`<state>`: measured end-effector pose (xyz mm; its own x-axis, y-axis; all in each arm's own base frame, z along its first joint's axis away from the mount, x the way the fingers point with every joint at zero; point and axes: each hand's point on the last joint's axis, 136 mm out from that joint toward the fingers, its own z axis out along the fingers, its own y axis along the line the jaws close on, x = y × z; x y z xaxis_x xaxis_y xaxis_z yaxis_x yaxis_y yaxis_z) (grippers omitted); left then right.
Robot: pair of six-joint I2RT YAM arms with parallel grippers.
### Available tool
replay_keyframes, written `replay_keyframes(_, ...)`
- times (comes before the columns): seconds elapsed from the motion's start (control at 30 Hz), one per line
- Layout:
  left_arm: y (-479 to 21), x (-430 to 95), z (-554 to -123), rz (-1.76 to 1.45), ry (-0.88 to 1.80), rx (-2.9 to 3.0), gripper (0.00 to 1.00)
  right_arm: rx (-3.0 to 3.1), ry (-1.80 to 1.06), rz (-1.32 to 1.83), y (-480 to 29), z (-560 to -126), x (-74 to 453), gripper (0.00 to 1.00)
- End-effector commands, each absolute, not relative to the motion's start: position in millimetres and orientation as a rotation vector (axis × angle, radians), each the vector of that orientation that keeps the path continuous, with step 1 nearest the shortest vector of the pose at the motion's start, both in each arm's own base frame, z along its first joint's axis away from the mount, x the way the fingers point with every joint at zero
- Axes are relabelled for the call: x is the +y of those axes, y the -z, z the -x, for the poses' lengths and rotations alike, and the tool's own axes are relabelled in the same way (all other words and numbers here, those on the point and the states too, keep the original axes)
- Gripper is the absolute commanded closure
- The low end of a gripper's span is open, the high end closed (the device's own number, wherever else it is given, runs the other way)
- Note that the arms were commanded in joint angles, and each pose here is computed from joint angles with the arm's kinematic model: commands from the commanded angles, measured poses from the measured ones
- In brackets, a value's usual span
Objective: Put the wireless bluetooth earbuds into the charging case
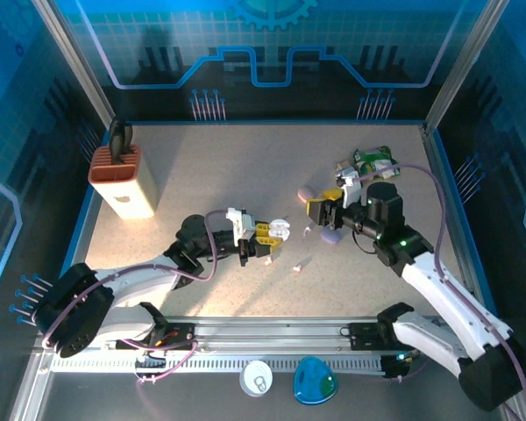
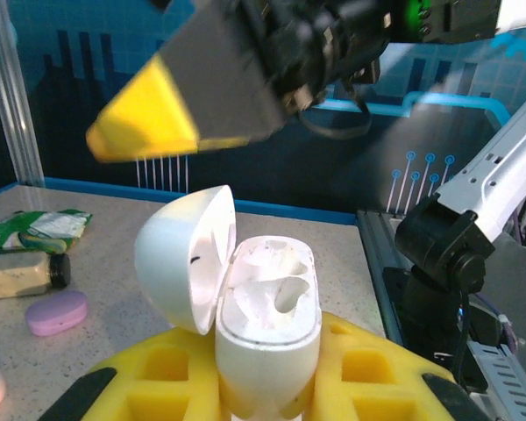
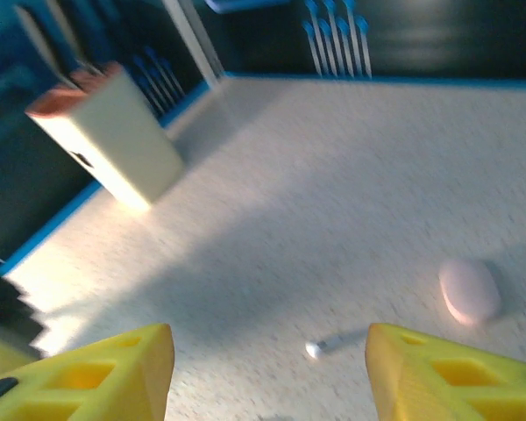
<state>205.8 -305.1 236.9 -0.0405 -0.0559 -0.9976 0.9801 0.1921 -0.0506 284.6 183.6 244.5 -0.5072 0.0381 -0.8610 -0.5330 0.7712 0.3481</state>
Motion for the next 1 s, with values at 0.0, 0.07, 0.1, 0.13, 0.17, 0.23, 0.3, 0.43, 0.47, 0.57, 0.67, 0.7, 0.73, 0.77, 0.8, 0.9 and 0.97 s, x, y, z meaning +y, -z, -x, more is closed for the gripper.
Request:
replay_keyframes(0.0, -251, -300, -207, -0.96, 1.094, 1.247, 1.0, 2.177, -0.629, 0.26, -208, -296, 168, 0.4)
replay_keyframes(0.07, -250, -299, -209, -0.949, 1.097, 1.26, 1.0, 2.248, -0.605, 0.233, -190, -302, 168, 0.4)
replay_keyframes(0.1, -249, -299, -209, -0.946, 1.097, 1.264, 1.0, 2.286, -0.583, 0.215, -181, -306, 166, 0.4)
replay_keyframes(0.13, -249, -299, -209, -0.941, 1.097, 1.265, 1.0, 2.327, -0.562, 0.199, -172, -309, 165, 0.4)
replay_keyframes(0.17, -249, -298, -209, -0.939, 1.097, 1.266, 1.0, 2.363, -0.545, 0.19, -164, -311, 165, 0.4)
replay_keyframes(0.23, -247, -296, -210, -0.926, 1.084, 1.265, 1.0, 2.44, -0.509, 0.171, -146, -317, 164, 0.4)
replay_keyframes(0.3, -244, -293, -210, -0.918, 1.069, 1.265, 1.0, 2.492, -0.505, 0.168, -136, -322, 169, 0.41)
replay_keyframes(0.43, -237, -289, -212, -0.913, 1.034, 1.277, 1.0, 2.568, -0.541, 0.162, -114, -328, 185, 0.43)
replay_keyframes(0.47, -236, -289, -212, -0.914, 1.029, 1.28, 1.0, 2.575, -0.547, 0.164, -111, -328, 189, 0.43)
replay_keyframes(0.57, -234, -289, -213, -0.92, 1.018, 1.281, 1.0, 2.618, -0.538, 0.152, -93, -323, 198, 0.42)
replay_keyframes(0.67, -233, -288, -214, -0.923, 1.01, 1.283, 1.0, 2.637, -0.556, 0.118, -79, -316, 200, 0.43)
replay_keyframes(0.7, -233, -288, -214, -0.925, 1.007, 1.284, 1.0, 2.655, -0.56, 0.107, -70, -310, 199, 0.43)
replay_keyframes(0.73, -232, -289, -214, -0.928, 1.008, 1.285, 1.0, 2.667, -0.565, 0.094, -65, -306, 199, 0.43)
replay_keyframes(0.77, -231, -289, -214, -0.929, 1.006, 1.286, 1.0, 2.676, -0.568, 0.086, -61, -303, 198, 0.43)
replay_keyframes(0.8, -230, -289, -215, -0.928, 1.006, 1.289, 1.0, 2.687, -0.573, 0.081, -56, -300, 198, 0.43)
replay_keyframes(0.9, -231, -289, -214, -0.93, 1.013, 1.284, 1.0, 2.715, -0.567, 0.067, -44, -292, 194, 0.43)
replay_keyframes(0.97, -232, -289, -214, -0.931, 1.014, 1.282, 1.0, 2.731, -0.555, 0.062, -40, -289, 192, 0.43)
